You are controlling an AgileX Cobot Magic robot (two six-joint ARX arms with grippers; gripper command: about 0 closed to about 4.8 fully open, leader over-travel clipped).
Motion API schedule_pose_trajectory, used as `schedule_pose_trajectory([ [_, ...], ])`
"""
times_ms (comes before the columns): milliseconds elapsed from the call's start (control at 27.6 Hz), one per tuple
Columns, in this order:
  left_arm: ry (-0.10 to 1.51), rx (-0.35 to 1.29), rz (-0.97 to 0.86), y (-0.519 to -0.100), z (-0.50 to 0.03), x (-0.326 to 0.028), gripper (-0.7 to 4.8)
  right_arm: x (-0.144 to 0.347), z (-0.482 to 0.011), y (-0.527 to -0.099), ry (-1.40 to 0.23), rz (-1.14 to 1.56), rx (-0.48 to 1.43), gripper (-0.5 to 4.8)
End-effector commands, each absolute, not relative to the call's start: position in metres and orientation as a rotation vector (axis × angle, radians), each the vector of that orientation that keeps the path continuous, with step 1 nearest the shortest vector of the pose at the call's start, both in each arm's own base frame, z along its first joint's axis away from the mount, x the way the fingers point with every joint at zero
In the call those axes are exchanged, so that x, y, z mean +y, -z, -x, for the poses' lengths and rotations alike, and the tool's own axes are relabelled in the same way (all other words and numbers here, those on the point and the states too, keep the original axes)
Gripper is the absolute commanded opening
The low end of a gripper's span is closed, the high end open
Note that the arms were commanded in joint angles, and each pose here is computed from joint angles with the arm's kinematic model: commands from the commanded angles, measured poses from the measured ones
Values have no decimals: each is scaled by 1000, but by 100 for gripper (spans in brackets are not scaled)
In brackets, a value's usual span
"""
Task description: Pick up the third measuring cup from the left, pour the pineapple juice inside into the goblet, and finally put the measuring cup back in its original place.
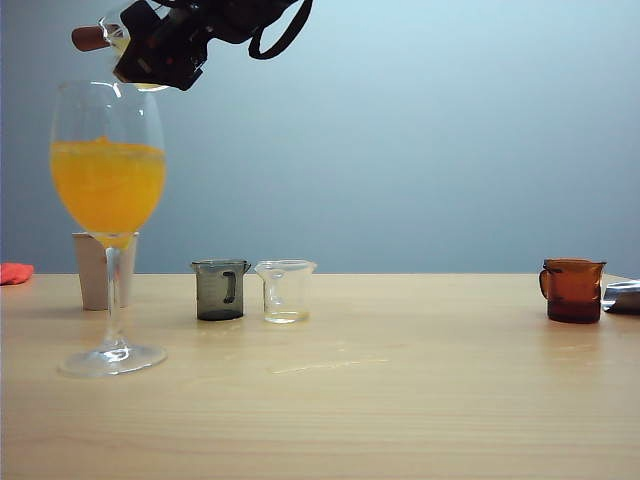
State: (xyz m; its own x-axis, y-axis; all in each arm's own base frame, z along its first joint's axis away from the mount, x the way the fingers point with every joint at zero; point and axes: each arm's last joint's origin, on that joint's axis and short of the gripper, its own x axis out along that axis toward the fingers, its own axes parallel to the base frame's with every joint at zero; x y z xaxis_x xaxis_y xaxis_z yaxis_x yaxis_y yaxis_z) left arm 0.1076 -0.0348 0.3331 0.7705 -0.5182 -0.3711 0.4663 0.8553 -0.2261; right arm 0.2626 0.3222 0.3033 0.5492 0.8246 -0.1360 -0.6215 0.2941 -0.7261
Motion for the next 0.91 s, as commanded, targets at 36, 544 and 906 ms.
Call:
schedule_pose_trajectory([
  [36,536,429,122,-334,-107,-35,-5,321,-261,-311,-967,835,-338,-6],
  [544,535,435,123,-334,-107,-35,-5,323,-259,-311,-957,947,-406,-6],
  [906,536,435,123,-334,-107,-35,-5,327,-254,-311,-938,1038,-453,-6],
])
